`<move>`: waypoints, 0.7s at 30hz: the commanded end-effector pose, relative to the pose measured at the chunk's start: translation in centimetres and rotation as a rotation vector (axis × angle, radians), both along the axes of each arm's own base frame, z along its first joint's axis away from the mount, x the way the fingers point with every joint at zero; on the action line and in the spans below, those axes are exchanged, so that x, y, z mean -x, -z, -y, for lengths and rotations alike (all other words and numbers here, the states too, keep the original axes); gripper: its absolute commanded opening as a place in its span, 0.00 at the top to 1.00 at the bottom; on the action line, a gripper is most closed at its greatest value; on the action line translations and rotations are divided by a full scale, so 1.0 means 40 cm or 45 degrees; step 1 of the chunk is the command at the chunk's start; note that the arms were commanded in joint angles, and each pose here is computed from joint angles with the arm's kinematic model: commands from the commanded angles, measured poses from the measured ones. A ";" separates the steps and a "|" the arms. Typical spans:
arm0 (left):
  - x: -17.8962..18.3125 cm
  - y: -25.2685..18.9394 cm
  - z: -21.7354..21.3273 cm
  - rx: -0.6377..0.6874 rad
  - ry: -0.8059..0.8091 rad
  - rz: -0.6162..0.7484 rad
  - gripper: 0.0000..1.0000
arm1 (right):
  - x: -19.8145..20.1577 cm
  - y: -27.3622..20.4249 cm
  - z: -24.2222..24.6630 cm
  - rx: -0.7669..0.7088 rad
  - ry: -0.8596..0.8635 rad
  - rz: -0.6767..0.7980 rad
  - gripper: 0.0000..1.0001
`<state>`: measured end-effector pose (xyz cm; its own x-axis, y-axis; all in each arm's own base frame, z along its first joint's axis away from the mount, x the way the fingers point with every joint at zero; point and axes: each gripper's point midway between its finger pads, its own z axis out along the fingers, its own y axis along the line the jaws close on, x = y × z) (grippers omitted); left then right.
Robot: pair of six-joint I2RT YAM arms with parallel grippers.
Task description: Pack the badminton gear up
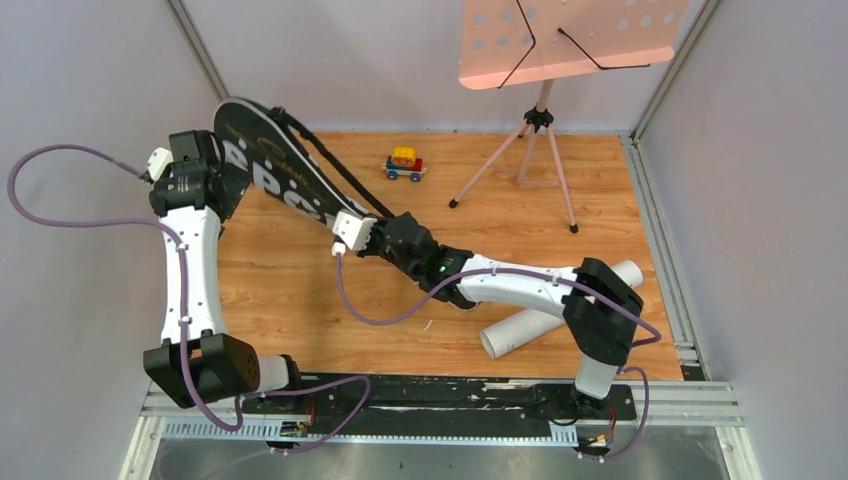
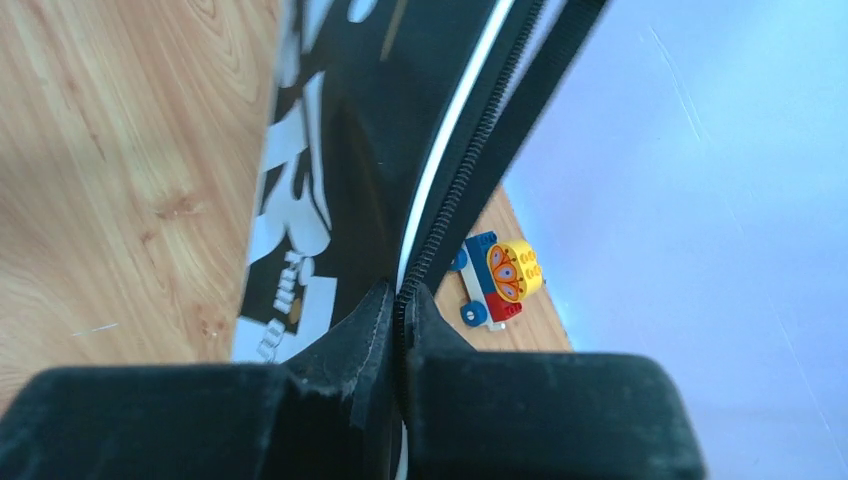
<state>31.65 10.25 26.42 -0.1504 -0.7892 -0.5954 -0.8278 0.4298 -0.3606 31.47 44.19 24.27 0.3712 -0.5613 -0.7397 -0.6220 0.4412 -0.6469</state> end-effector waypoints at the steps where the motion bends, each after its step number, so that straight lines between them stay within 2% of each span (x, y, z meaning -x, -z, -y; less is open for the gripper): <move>1: 0.035 -0.021 -0.019 -0.014 -0.077 0.041 0.01 | -0.023 0.052 -0.026 0.014 0.017 0.188 1.00; 5: 0.087 0.036 -0.018 0.011 -0.122 -0.050 0.00 | -0.024 0.146 -0.021 0.077 0.045 0.227 1.00; 9: 0.132 0.062 -0.020 0.040 -0.187 -0.075 0.00 | -0.012 0.162 0.002 0.061 0.035 0.302 1.00; 15: 0.131 0.032 -0.045 0.022 -0.233 0.015 0.00 | 0.038 0.145 0.027 0.050 0.000 0.412 1.00; 21: 0.113 -0.023 -0.052 0.004 -0.221 0.061 0.00 | 0.114 0.137 -0.001 0.125 -0.066 0.684 1.00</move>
<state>26.42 11.42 24.33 -0.0564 -0.8240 -0.5637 -0.8942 0.2929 -0.3386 29.04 43.09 14.94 0.5977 -0.6431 -0.4787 -0.3785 0.3000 -0.8756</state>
